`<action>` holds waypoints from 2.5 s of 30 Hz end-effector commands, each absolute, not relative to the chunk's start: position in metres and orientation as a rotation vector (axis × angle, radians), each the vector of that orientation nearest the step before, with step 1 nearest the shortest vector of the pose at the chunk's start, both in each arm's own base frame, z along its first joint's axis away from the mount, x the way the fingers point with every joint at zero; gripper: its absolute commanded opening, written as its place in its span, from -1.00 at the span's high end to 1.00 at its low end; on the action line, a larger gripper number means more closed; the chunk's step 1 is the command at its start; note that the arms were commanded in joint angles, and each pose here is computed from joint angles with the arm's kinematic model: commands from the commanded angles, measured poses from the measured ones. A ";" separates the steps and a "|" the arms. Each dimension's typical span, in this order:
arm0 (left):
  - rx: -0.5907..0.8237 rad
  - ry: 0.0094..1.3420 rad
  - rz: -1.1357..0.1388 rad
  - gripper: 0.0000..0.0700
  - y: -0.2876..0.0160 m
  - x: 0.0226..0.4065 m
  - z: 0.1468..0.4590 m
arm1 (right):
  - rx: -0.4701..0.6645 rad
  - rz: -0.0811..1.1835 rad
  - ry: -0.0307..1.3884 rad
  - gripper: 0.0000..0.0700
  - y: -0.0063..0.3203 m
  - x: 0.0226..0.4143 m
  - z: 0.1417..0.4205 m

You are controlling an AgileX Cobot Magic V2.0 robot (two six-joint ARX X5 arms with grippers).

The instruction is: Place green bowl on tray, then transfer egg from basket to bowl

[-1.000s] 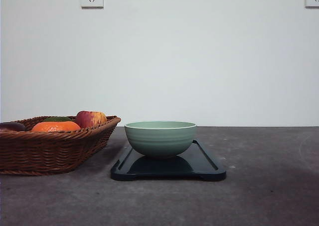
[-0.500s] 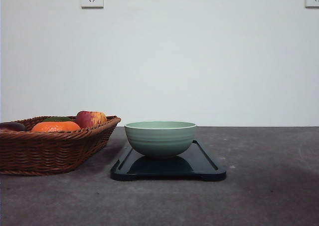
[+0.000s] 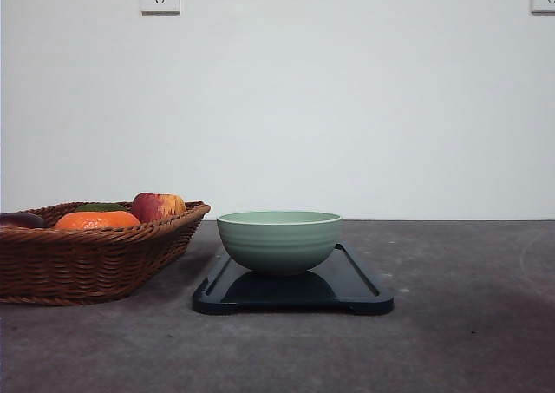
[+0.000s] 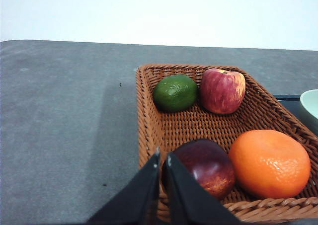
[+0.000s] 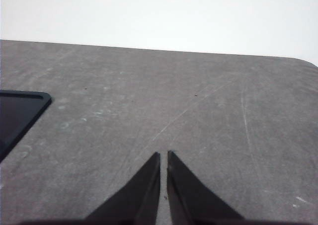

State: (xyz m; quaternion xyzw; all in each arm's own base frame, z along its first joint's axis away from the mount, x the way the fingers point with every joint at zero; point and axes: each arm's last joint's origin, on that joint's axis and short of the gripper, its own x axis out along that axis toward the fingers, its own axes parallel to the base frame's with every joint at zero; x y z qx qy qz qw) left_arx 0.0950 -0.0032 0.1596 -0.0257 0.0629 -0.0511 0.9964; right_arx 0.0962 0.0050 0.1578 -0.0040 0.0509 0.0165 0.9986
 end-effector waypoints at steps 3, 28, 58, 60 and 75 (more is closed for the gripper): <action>-0.056 0.133 -0.100 0.96 -0.003 0.096 0.154 | -0.012 0.034 0.097 0.95 0.005 0.097 0.157; -0.056 0.134 -0.100 0.96 -0.003 0.096 0.154 | -0.012 0.034 0.097 0.95 0.005 0.097 0.157; -0.056 0.133 -0.100 0.96 -0.003 0.096 0.154 | -0.012 0.034 0.097 0.95 0.005 0.097 0.157; -0.056 0.133 -0.100 0.96 -0.003 0.096 0.154 | -0.012 0.034 0.097 0.95 0.005 0.097 0.157; -0.056 0.133 -0.100 0.96 -0.003 0.096 0.154 | -0.012 0.034 0.097 0.95 0.005 0.097 0.157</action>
